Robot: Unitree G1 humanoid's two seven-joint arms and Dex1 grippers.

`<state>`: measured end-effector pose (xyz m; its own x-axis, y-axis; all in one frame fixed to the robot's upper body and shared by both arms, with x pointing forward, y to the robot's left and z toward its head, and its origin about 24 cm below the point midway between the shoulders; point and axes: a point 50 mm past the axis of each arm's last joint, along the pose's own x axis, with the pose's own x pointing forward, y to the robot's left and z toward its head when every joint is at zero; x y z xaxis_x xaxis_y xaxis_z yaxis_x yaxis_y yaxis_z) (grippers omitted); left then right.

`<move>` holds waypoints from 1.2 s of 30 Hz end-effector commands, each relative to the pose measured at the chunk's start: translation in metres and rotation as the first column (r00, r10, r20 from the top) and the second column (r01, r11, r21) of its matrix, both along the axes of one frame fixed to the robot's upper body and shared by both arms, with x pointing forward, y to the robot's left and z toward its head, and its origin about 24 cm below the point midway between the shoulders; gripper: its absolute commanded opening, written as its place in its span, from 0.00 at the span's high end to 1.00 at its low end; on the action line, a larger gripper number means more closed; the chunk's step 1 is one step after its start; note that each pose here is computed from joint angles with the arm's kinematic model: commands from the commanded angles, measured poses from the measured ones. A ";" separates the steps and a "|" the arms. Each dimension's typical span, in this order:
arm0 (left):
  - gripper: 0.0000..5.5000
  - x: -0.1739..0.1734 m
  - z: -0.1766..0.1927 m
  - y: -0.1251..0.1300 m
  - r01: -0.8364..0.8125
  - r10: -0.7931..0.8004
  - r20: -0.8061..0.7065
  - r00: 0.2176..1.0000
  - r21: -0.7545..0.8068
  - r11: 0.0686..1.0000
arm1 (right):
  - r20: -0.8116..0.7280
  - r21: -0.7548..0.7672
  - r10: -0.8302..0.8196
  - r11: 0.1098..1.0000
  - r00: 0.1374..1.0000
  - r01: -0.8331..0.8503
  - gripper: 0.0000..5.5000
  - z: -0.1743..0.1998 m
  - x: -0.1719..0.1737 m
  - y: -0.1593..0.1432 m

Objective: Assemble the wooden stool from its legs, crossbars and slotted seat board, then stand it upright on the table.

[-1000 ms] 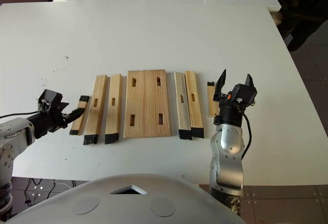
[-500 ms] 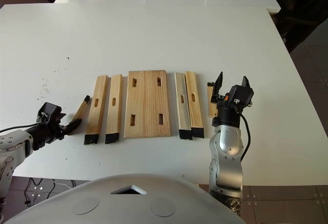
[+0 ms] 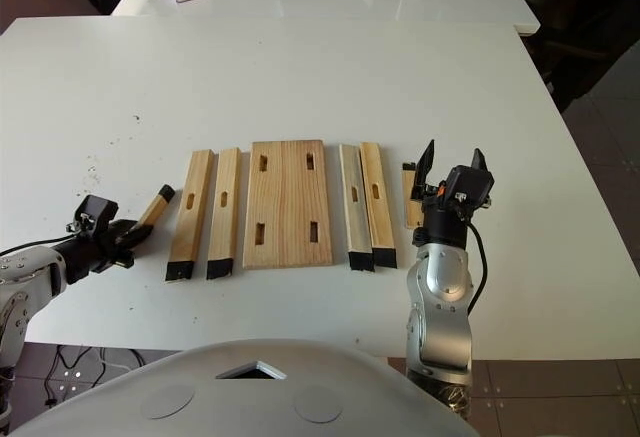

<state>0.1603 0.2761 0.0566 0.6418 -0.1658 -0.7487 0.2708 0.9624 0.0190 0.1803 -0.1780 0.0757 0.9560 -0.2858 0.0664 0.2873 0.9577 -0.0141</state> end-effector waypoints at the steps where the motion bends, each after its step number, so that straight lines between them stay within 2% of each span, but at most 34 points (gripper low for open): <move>1: 0.84 0.028 0.004 -0.005 -0.076 0.081 0.063 0.995 -0.074 0.994 | 0.051 -0.013 0.013 1.000 0.999 -0.012 0.38 0.012 0.012 -0.003; 4: 0.92 0.073 0.035 -0.021 -0.050 0.096 0.292 0.952 -0.161 0.986 | 0.092 -0.054 0.044 0.998 0.995 -0.039 0.38 0.025 0.024 -0.013; 6: 0.93 0.095 0.063 -0.028 -0.021 0.106 0.455 0.884 -0.188 0.982 | 0.116 -0.089 0.067 0.994 0.991 -0.057 0.38 0.036 0.032 -0.022; 10: 0.93 0.116 0.115 -0.035 0.041 0.124 0.674 0.729 -0.223 0.974 | 0.145 -0.132 0.141 0.984 0.979 -0.122 0.38 0.054 0.049 -0.028; 13: 0.93 0.119 0.148 -0.065 0.207 0.015 0.801 0.598 -0.173 0.963 | 0.166 -0.120 0.272 0.960 0.948 -0.254 0.38 0.067 0.059 -0.018; 16: 0.93 0.110 0.157 -0.108 0.392 -0.158 0.865 0.475 -0.047 0.919 | 0.210 0.027 0.555 0.820 0.805 -0.572 0.38 0.084 0.061 0.013; 18: 0.93 0.099 0.154 -0.131 0.487 -0.246 0.888 0.388 0.029 0.873 | 0.251 0.121 0.734 0.624 0.632 -0.772 0.38 0.098 0.055 0.033; 20: 0.93 0.091 0.149 -0.147 0.542 -0.321 0.899 0.300 0.116 0.833 | 0.287 0.169 0.829 0.449 0.480 -0.877 0.38 0.112 0.049 0.044; 24: 0.93 0.085 0.138 -0.160 0.544 -0.411 0.894 0.181 0.257 0.799 | 0.338 0.219 0.905 0.191 0.258 -0.957 0.38 0.135 0.040 0.056; 26: 0.93 0.083 0.136 -0.162 0.535 -0.425 0.895 0.137 0.294 0.792 | 0.347 0.238 0.913 0.134 0.213 -0.962 0.38 0.141 0.039 0.059; 32: 0.93 0.073 0.135 -0.171 0.515 -0.455 0.890 -0.007 0.393 0.762 | 0.340 0.320 0.922 0.072 0.185 -0.945 0.38 0.141 0.036 0.067; 36: 0.93 0.072 0.135 -0.172 0.508 -0.443 0.896 -0.025 0.393 0.767 | 0.314 0.338 0.929 0.081 0.193 -0.938 0.38 0.136 0.035 0.066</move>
